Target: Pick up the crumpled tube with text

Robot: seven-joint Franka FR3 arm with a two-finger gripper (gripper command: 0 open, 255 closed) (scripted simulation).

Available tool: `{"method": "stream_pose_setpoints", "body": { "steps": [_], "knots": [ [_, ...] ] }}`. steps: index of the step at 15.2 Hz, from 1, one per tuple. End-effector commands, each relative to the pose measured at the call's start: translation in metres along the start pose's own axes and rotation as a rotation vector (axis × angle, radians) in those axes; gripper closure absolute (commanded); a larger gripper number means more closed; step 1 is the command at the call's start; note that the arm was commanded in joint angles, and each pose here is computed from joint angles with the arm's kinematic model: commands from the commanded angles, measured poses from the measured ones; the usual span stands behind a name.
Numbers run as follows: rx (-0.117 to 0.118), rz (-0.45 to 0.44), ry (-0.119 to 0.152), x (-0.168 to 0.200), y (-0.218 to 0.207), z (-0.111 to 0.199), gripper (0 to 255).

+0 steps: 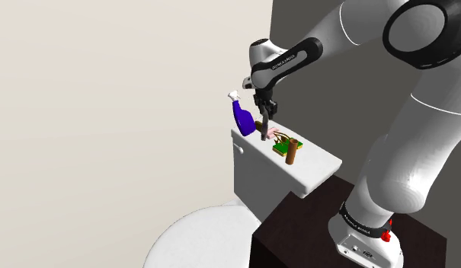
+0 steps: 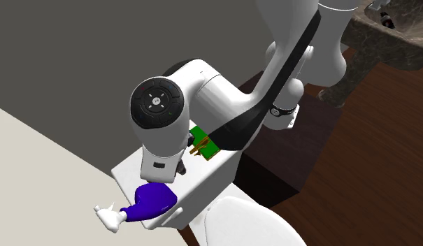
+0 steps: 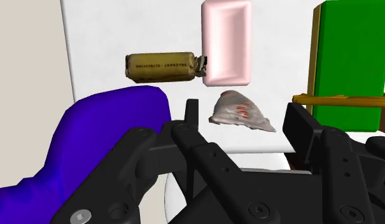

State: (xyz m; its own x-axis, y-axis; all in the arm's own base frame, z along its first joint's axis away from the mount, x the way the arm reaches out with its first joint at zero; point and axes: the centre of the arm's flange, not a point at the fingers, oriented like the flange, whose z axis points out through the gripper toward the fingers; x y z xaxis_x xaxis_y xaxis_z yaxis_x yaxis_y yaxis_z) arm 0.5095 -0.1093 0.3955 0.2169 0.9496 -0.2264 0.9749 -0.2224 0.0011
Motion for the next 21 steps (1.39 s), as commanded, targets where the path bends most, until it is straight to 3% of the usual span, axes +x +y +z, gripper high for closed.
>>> {"method": "stream_pose_setpoints", "body": {
  "steps": [1, 9, 21],
  "knots": [
    [0.0, 0.0, 0.0, 0.0, 0.0, 0.001, 255],
    [0.0, 0.0, 0.0, 0.001, 0.0, 0.001, 255],
    [0.0, 0.0, 0.0, -0.014, 0.0, -0.06, 255]
  ]
}}
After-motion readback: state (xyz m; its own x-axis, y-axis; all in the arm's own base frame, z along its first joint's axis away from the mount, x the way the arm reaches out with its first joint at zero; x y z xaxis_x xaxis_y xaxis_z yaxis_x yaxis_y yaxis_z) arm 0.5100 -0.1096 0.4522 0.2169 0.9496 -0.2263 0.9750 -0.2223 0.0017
